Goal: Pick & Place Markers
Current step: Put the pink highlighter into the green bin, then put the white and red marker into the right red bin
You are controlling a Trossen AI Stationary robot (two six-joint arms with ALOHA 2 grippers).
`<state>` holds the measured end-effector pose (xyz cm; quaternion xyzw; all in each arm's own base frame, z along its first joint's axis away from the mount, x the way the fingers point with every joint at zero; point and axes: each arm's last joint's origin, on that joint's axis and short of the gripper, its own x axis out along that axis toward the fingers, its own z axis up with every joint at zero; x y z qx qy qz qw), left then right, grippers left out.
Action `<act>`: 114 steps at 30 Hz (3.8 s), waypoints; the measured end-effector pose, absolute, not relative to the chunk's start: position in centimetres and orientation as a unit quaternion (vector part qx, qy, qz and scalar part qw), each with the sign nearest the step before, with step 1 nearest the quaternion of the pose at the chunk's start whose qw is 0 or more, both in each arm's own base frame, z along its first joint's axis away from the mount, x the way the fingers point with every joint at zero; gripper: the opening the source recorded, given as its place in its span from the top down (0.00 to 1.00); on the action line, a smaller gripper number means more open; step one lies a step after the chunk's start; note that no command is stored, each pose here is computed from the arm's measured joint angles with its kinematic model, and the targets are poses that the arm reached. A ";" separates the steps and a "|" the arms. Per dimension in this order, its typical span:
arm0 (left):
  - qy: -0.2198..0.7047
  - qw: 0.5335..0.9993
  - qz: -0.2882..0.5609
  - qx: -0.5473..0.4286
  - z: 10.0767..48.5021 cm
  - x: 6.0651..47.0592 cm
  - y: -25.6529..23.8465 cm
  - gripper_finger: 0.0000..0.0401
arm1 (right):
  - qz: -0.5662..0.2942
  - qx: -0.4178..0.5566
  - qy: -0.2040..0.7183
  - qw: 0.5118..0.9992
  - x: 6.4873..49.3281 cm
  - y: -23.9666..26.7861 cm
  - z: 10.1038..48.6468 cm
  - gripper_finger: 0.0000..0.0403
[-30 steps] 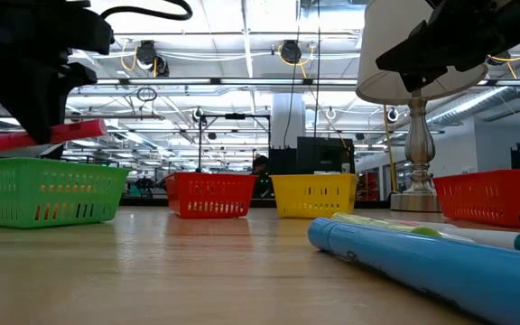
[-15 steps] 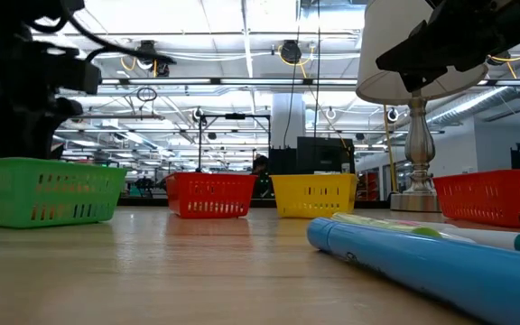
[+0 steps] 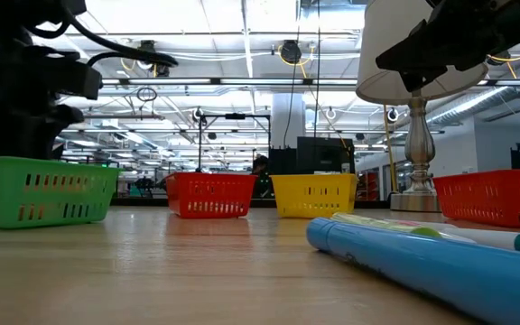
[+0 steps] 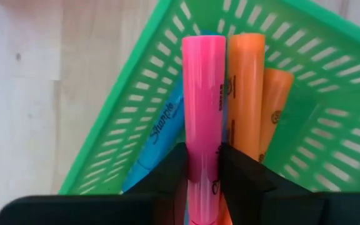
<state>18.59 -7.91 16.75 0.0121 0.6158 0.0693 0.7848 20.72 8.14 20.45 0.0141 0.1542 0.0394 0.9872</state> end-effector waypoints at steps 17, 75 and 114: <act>0.560 0.823 -0.012 0.093 20.8 20.5 -8.7 0.67 | 0.040 0.013 0.154 0.987 20.7 8.1 20.4 1.00; -0.037 0.986 -0.026 0.158 18.1 9.2 -2.5 0.95 | 0.023 -0.171 -0.093 0.981 14.5 4.8 21.4 1.00; -0.098 0.994 -0.004 -0.042 19.5 9.0 -2.2 0.95 | 0.078 -0.050 0.348 0.933 34.9 31.1 27.6 1.00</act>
